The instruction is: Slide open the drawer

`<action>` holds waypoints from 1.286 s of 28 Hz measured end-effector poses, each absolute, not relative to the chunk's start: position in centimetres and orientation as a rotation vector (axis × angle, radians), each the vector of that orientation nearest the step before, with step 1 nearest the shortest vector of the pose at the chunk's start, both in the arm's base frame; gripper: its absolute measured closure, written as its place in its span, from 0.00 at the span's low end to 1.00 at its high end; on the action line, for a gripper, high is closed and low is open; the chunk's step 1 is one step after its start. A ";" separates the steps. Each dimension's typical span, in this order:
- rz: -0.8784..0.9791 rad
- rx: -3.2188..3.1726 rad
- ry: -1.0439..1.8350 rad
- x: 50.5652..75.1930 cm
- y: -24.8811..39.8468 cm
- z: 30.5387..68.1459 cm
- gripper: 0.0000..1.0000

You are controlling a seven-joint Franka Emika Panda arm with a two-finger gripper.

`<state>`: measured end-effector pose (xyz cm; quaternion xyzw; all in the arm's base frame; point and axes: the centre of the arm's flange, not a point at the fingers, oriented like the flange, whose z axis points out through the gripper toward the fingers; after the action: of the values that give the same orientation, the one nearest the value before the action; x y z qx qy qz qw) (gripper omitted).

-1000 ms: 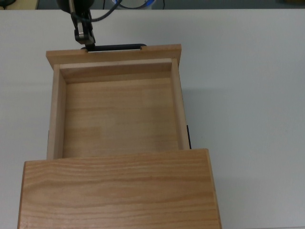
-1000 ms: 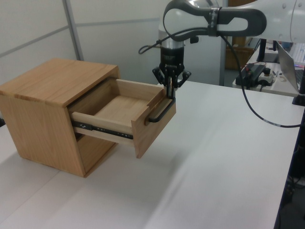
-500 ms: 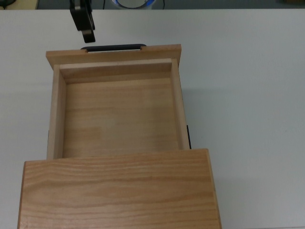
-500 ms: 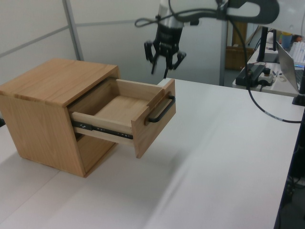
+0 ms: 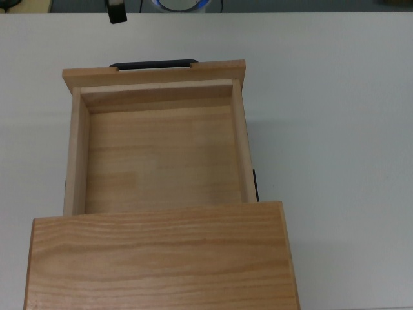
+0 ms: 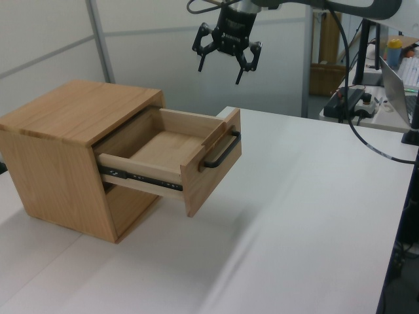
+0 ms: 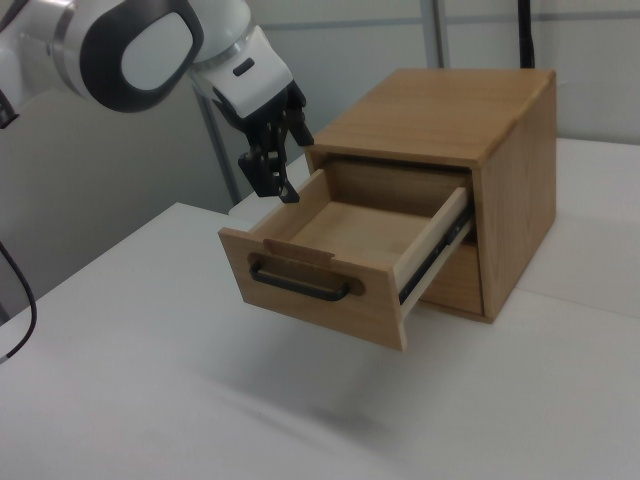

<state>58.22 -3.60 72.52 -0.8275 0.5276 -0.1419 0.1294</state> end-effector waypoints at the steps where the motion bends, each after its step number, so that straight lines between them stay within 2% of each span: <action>1: -0.423 -2.426 1.502 58.1 -3.6 72.7 0.00; 6: -0.453 -2.548 1.332 56.5 -3.4 74.3 0.00; 13: -0.275 -2.811 1.023 53.0 -2.8 74.4 0.00; 18: -0.204 -2.910 0.848 51.8 -2.7 74.3 0.00; 29: -0.145 -3.137 0.298 51.2 -3.3 73.5 0.00; 36: -0.091 -3.253 0.073 51.9 -4.4 72.2 0.00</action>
<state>51.87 -4.37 72.20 -0.9977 0.0224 -0.0280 -0.0569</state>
